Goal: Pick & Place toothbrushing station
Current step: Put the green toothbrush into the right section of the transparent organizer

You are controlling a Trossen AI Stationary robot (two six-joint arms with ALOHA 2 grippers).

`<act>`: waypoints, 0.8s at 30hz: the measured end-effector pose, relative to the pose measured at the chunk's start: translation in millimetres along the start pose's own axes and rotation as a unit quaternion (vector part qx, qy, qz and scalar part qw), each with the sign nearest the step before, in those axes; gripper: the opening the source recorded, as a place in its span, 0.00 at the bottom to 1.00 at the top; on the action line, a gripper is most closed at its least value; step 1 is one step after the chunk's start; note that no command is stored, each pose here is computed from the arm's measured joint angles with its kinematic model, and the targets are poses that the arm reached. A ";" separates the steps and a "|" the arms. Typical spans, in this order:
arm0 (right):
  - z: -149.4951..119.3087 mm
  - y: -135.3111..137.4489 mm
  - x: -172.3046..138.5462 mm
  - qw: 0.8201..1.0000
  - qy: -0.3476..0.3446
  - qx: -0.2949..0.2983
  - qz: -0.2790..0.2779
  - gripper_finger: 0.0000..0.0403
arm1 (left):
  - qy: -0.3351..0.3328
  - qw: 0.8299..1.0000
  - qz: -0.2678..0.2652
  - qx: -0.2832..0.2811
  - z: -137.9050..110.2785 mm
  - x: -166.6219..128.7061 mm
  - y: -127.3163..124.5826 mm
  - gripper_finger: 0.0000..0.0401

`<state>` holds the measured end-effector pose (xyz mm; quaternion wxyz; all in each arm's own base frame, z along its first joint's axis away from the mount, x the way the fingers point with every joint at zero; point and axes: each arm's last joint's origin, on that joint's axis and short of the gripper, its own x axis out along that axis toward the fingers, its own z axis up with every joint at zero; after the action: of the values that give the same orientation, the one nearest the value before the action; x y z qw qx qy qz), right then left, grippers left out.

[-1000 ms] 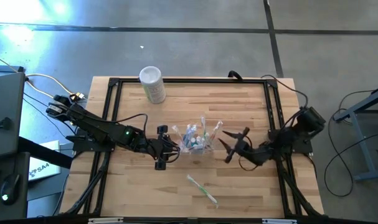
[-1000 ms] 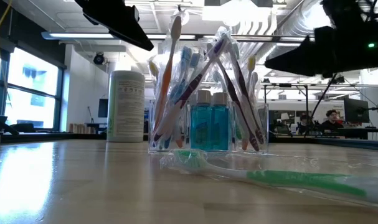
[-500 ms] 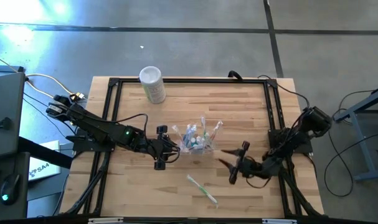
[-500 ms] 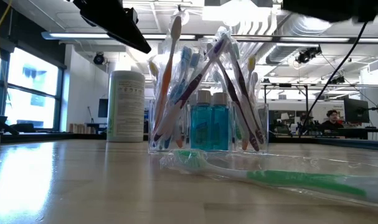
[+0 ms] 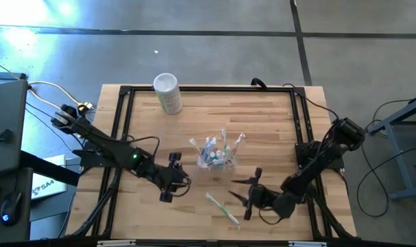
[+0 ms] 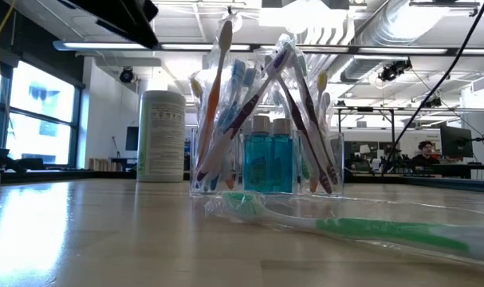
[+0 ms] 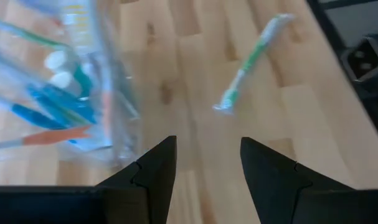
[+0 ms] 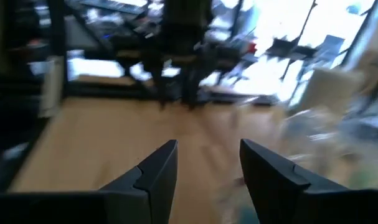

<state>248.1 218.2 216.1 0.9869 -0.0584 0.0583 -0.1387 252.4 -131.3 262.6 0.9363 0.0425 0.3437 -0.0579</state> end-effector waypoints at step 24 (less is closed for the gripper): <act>13.3 12.6 18.5 0.970 0.108 0.144 0.164 0.40 | -0.002 0.999 -0.050 0.008 -0.6 -3.0 -12.0 0.43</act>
<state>270.9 226.3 225.8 0.9820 0.1096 0.1532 0.0122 248.0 -142.8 263.6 0.9326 0.0323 0.3430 -0.1075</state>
